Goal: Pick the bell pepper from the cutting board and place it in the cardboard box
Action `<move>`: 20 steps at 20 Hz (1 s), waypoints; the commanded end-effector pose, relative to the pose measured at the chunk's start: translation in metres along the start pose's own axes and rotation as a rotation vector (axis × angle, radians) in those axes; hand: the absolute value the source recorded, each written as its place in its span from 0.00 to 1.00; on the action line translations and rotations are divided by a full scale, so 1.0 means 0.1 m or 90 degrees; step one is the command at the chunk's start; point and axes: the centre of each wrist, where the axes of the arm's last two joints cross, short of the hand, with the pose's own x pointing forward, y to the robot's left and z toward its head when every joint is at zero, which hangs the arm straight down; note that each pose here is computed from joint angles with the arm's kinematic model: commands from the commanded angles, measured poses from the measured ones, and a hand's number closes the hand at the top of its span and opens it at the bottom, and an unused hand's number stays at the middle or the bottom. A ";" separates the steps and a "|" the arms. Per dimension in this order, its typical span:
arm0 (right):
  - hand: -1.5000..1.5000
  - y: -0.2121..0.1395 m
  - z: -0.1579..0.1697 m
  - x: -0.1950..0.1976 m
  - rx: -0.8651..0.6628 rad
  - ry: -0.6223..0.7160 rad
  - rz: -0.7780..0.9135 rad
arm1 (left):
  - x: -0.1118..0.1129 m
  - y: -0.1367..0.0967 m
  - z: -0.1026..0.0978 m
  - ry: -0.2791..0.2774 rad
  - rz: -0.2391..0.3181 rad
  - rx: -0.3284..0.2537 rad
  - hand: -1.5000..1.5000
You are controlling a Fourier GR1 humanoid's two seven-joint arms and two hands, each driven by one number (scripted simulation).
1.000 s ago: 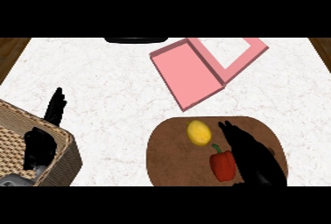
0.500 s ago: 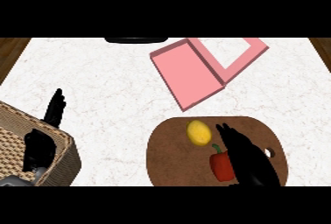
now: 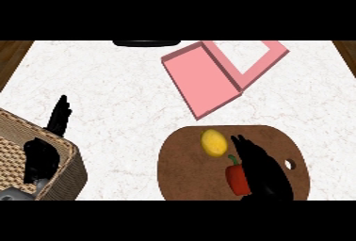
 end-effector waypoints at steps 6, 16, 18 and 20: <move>1.00 -0.07 -0.13 -0.03 0.027 0.002 -0.014 | -0.22 0.00 0.16 0.030 -0.036 -0.045 0.50; 1.00 -0.51 -0.48 -0.53 -0.173 0.040 0.074 | -0.10 -0.11 -0.02 0.028 -0.024 -0.046 0.50; 1.00 -0.62 -0.65 -0.84 -0.193 0.070 0.068 | -0.11 0.02 0.01 0.025 -0.037 -0.051 0.50; 1.00 -0.96 -0.78 -1.14 -0.215 0.095 0.058 | -0.12 0.12 0.07 0.026 -0.035 -0.050 0.50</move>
